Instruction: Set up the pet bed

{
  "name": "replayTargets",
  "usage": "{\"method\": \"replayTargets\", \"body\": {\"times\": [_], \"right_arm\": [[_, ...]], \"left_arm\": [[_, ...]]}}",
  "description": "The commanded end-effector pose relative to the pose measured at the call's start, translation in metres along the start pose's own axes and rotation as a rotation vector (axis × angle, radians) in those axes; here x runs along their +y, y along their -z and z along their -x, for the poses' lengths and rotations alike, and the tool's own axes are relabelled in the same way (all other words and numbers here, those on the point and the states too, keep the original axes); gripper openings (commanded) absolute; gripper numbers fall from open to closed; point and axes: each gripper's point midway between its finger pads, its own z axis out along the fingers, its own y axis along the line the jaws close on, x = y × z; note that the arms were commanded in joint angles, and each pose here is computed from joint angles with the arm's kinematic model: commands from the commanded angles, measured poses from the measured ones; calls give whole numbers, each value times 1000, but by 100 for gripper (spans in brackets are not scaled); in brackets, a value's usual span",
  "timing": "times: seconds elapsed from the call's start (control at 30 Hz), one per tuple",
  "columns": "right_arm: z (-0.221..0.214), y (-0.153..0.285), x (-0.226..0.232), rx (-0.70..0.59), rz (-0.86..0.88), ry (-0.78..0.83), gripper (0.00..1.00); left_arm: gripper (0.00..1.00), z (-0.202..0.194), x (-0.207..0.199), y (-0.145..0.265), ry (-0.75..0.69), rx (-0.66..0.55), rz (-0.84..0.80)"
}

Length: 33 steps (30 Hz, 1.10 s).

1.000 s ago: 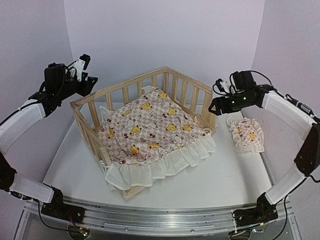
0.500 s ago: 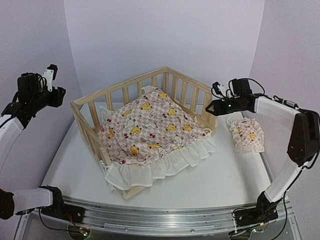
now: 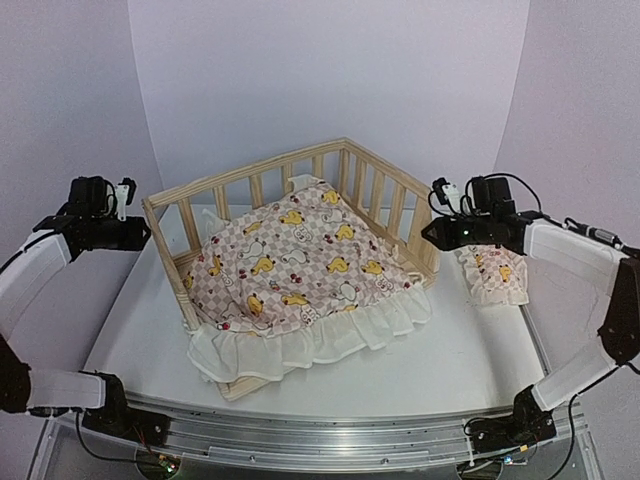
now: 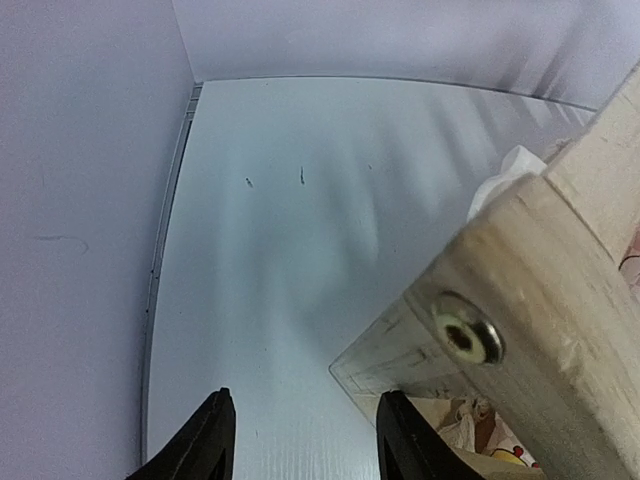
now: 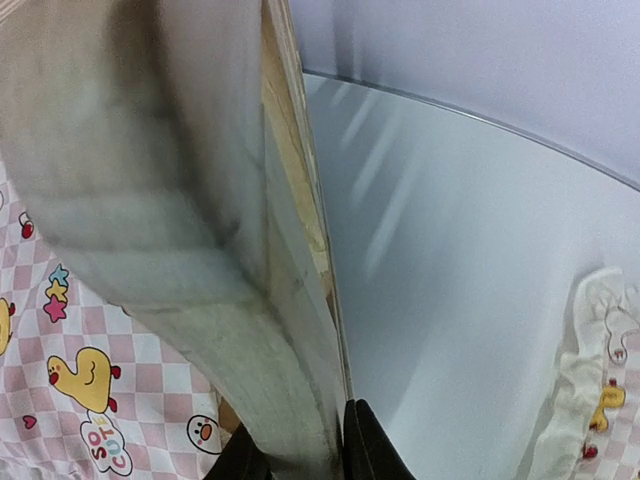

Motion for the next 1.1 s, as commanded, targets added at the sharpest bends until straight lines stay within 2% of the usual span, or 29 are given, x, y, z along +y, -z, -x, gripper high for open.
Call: {"method": "replayTargets", "body": {"times": [0.0, 0.17, 0.23, 0.4, 0.57, 0.73, 1.07], "right_arm": [[-11, 28, 37, -26, -47, -106, 9], [-50, 44, 63, -28, -163, -262, 9], [-71, 43, 82, -18, -176, -322, 9], [-83, 47, 153, -10, -132, -287, 14], [-75, 46, 232, 24, -19, -183, 23], [-60, 59, 265, 17, 30, -105, 30], [-33, 103, 236, -101, 12, -85, 52]], "left_arm": [[49, 64, -25, -19, -68, -140, -142], [48, 108, -37, -55, -139, -184, -217], [48, 113, -43, -82, -138, -138, -265], [49, 147, -50, -126, -165, -160, -329], [54, 173, -33, -168, -204, -161, -254], [57, 176, -19, -168, -241, -172, -224], [65, 181, 2, -116, -343, -237, -150]]}}
